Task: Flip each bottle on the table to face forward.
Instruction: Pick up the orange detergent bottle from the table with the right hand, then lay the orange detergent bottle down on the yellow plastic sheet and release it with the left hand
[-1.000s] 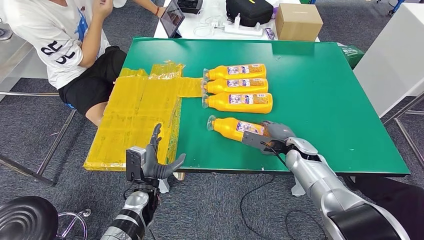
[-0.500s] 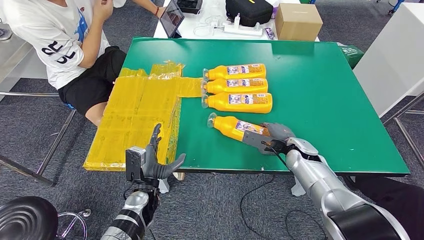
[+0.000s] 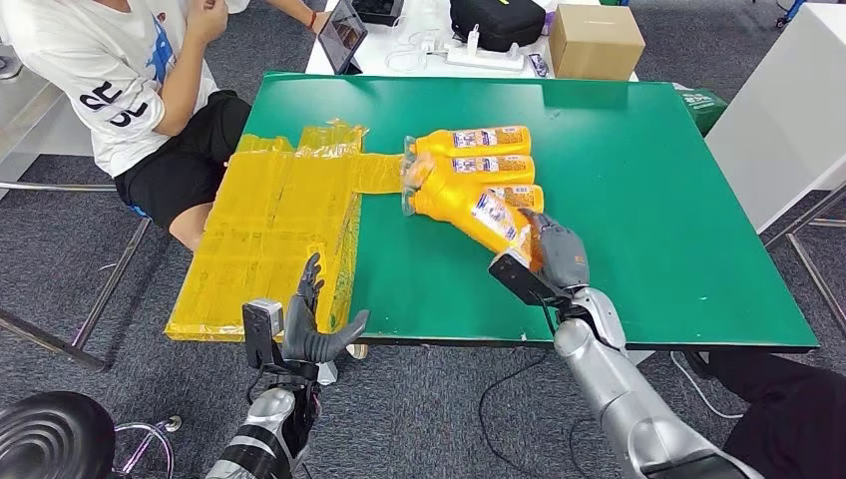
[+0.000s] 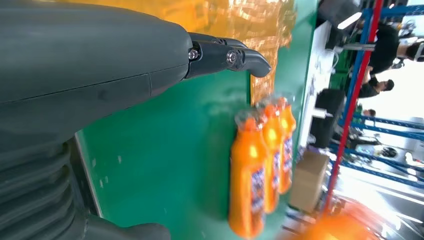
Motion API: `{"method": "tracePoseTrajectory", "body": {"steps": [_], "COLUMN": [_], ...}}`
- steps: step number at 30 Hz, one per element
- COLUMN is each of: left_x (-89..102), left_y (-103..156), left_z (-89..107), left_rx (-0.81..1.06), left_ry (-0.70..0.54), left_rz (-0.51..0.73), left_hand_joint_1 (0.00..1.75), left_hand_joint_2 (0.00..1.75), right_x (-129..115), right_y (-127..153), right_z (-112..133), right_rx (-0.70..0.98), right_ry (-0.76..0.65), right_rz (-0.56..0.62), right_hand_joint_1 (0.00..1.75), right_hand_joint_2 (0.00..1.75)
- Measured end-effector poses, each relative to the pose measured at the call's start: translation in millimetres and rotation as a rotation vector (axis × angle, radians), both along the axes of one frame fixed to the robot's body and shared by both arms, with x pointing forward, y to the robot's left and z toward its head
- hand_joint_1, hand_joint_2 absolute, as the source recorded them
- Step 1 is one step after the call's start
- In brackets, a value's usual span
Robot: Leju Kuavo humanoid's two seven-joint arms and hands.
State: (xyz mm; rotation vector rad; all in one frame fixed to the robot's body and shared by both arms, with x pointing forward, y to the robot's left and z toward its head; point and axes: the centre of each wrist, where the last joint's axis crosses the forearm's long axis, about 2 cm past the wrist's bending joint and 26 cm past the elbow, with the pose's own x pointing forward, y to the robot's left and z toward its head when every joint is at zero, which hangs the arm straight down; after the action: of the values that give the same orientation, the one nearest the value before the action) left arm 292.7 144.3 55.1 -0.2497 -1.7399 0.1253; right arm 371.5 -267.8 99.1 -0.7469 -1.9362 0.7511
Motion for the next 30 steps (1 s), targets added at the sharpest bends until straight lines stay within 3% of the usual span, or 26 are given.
{"method": "tracePoseTrajectory", "body": {"steps": [4, 9, 22, 30], "left_x": [5.2, 13.8, 15.4, 13.2], "left_y": [-2.3, -4.8, -12.1, -19.6], "left_z": [12.4, 31.3, 56.2, 69.7], "left_rx": [-0.088, -0.124, -0.245, -0.346], "left_ry": [-0.006, -0.054, -0.120, -0.175], "left_rz": [-0.025, -0.049, -0.179, -0.374], "left_hand_joint_1": [0.00, 0.00, 0.00, 0.00], "left_hand_joint_2": [1.75, 1.75, 1.75, 1.75], "right_x": [-24.4, -45.3, -64.5, -78.6], "right_y": [29.0, 36.7, 31.8, 70.2], "right_z": [19.5, 30.2, 29.2, -0.1], "right_rx": [0.160, 0.280, 0.382, 0.397], "right_ry": [-0.303, -0.408, -0.424, -0.265], "right_rz": [-0.042, -0.091, -0.178, -0.029], "right_hand_joint_1": [1.75, 1.75, 1.75, 1.75], "right_hand_joint_2": [1.75, 1.75, 1.75, 1.75]}}
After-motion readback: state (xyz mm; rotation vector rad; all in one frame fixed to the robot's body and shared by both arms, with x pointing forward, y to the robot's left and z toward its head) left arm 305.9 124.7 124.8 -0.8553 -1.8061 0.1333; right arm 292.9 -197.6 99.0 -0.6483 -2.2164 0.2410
